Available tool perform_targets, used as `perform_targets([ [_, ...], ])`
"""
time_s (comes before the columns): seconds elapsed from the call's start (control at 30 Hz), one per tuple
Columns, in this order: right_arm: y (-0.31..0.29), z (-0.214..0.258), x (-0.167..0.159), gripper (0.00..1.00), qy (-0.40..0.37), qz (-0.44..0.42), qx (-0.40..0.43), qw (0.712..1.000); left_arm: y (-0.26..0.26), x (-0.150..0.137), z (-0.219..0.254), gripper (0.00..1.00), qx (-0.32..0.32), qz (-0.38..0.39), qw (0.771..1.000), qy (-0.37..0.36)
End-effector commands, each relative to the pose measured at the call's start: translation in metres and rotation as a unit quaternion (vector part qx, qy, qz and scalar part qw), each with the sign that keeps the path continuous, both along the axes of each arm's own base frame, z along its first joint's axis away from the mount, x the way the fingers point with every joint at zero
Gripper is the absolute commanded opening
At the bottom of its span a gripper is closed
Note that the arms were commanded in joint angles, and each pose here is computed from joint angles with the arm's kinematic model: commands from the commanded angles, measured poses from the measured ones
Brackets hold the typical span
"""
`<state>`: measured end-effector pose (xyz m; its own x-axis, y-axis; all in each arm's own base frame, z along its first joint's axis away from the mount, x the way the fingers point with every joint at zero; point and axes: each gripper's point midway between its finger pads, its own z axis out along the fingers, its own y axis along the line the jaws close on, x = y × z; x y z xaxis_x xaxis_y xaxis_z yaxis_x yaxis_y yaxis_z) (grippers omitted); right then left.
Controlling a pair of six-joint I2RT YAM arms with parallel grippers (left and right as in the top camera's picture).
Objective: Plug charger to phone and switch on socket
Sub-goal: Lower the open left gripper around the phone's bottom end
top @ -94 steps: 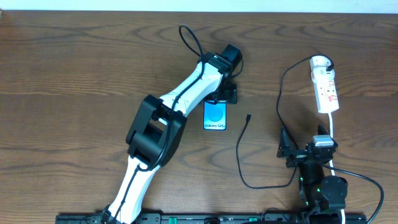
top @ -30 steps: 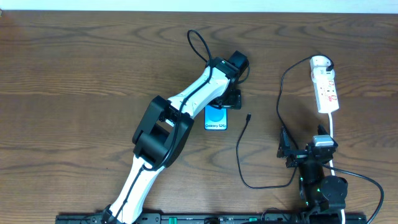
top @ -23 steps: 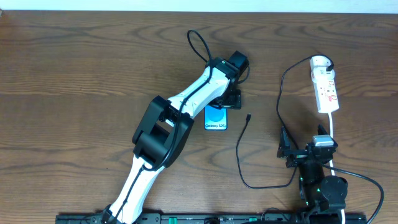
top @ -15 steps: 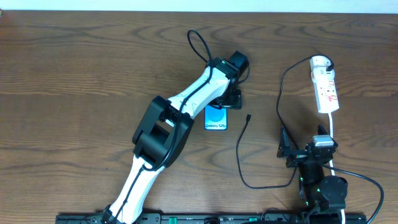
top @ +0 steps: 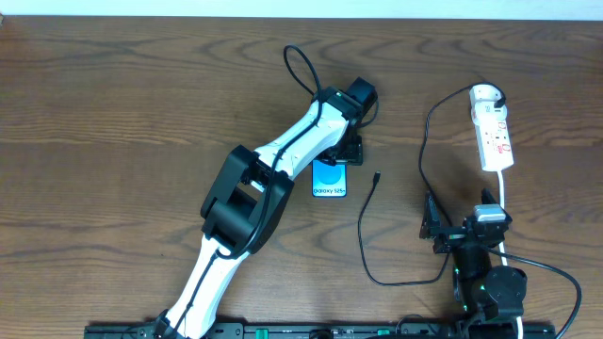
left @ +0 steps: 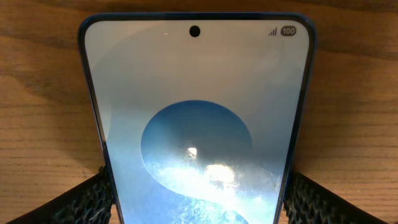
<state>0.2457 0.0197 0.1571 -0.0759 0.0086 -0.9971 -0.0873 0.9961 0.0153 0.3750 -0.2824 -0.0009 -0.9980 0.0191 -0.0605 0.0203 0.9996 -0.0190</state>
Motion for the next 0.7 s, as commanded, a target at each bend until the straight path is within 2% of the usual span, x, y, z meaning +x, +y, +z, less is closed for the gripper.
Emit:
perform_targets([
  [0.0,-0.0022,-0.0008,-0.0001,0.99,0.000,-0.005,-0.006,1.000,0.0178,-0.0105,-0.0260,0.85,0.046,0.002,0.999,0.022],
  [0.67,-0.0022,-0.0008,-0.0001,0.99,0.000,-0.005,-0.006,1.000,0.0180,-0.0106,-0.0242,0.84,0.045,0.003,0.999,0.023],
])
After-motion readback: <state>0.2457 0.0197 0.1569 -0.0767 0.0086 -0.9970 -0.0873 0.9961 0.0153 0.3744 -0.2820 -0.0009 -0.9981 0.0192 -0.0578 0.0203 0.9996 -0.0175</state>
